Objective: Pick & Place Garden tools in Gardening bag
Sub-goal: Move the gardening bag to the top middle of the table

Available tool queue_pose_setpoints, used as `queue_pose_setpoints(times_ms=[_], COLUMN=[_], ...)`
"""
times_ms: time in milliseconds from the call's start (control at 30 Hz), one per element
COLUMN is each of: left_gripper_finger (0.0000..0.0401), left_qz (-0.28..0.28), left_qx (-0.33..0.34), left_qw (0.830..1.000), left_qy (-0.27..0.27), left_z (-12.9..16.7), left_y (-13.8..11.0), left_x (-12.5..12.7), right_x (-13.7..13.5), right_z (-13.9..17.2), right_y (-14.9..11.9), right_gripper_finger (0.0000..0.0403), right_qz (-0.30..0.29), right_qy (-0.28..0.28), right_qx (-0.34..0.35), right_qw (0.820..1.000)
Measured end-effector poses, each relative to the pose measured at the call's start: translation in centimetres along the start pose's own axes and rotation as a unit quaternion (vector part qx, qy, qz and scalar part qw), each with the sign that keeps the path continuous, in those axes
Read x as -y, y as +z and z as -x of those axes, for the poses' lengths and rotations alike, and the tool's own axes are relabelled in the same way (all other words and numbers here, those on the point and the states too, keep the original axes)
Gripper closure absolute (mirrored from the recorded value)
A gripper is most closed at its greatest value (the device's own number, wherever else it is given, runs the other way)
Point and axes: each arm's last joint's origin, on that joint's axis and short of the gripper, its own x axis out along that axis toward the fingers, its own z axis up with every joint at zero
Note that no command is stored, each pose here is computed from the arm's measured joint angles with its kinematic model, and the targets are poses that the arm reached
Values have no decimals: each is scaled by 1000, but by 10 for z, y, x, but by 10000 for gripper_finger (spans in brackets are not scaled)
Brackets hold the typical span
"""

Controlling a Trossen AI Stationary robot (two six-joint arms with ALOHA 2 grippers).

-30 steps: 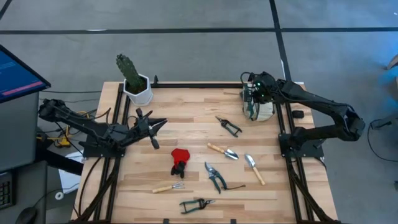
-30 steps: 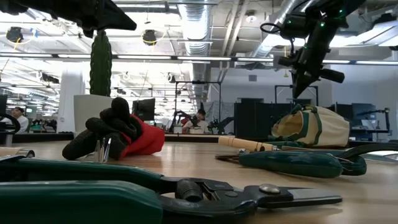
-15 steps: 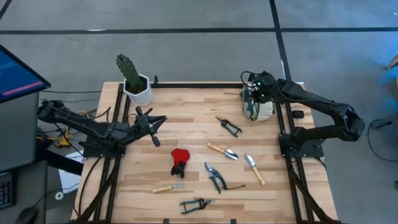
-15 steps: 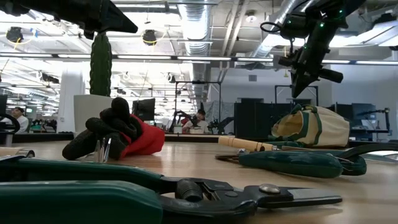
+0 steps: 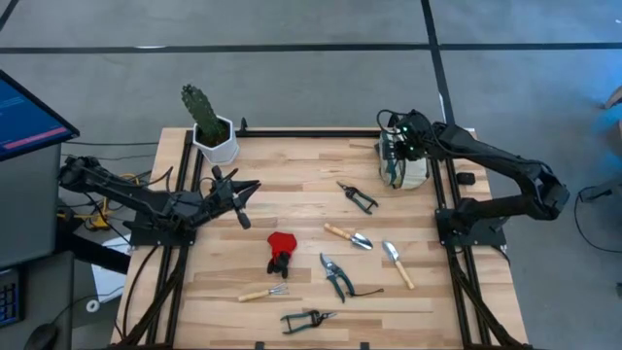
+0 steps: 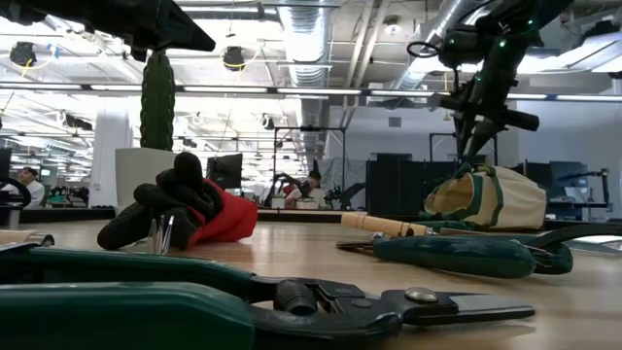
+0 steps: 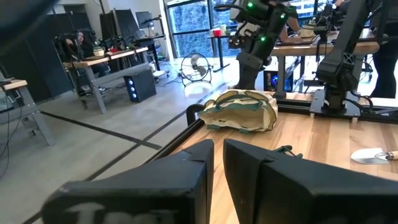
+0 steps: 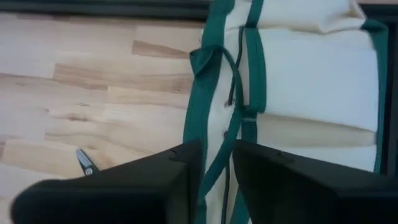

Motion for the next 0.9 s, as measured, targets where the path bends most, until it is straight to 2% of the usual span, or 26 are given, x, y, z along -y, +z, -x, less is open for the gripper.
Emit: queue_pose_setpoints(times_ms=[500, 900], left_gripper_finger=[376, 376], left_qz=[0, 0], left_qx=[0, 0], left_qw=[1000, 1000], left_qy=[0, -2], left_z=[0, 0], left_y=[0, 0], left_x=[0, 0], right_x=[-10, -14], right_z=[-53, -52], right_y=[-4, 1], right_gripper_finger=[305, 305], right_qz=[28, 42], right_qy=[-58, -52], right_qx=[-80, -82], right_qw=[995, 994])
